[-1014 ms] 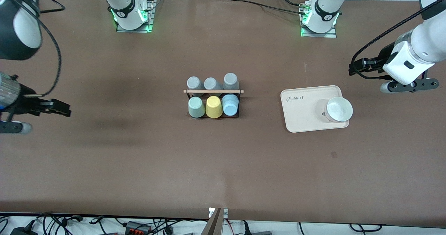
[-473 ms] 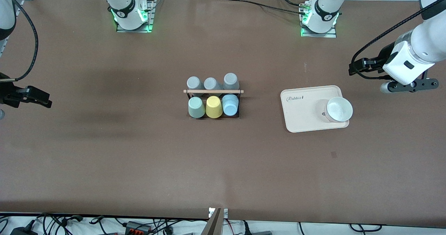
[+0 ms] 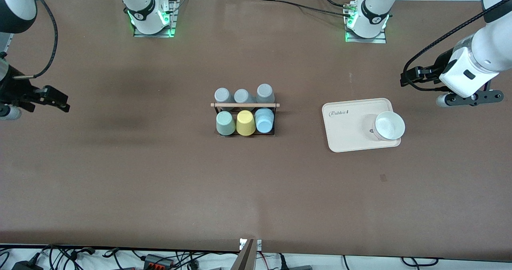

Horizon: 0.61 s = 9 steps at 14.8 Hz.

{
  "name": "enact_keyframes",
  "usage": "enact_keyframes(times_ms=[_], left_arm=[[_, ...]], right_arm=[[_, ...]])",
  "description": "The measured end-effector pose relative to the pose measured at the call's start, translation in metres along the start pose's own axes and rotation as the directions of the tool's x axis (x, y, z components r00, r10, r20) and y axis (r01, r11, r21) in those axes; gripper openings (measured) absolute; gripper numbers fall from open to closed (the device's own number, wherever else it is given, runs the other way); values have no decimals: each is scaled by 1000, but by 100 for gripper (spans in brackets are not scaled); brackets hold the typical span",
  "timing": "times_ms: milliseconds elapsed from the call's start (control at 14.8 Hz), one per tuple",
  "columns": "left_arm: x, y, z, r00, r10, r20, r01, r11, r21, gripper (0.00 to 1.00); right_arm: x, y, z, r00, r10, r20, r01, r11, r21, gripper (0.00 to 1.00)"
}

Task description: Hang scattered cups on rack with three cups

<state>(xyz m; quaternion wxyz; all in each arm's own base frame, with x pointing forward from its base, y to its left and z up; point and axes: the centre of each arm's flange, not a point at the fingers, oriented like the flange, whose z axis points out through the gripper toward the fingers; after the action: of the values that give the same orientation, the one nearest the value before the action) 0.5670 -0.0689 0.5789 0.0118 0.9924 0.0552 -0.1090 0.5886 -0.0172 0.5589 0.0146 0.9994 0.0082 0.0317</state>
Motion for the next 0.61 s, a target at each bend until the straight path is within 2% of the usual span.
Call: enact_keyframes(times_ms=[203,609], left_arm=[[0,0,0,1000,0,0,0,1000,0,100],[0,0,0,1000,0,1,0,1000,0,100]], right_arm=[[-16,3,1,1000,5,10,-5,1000,2,100],[-21,2,-8,999,3,33,-3,1000,5,100]])
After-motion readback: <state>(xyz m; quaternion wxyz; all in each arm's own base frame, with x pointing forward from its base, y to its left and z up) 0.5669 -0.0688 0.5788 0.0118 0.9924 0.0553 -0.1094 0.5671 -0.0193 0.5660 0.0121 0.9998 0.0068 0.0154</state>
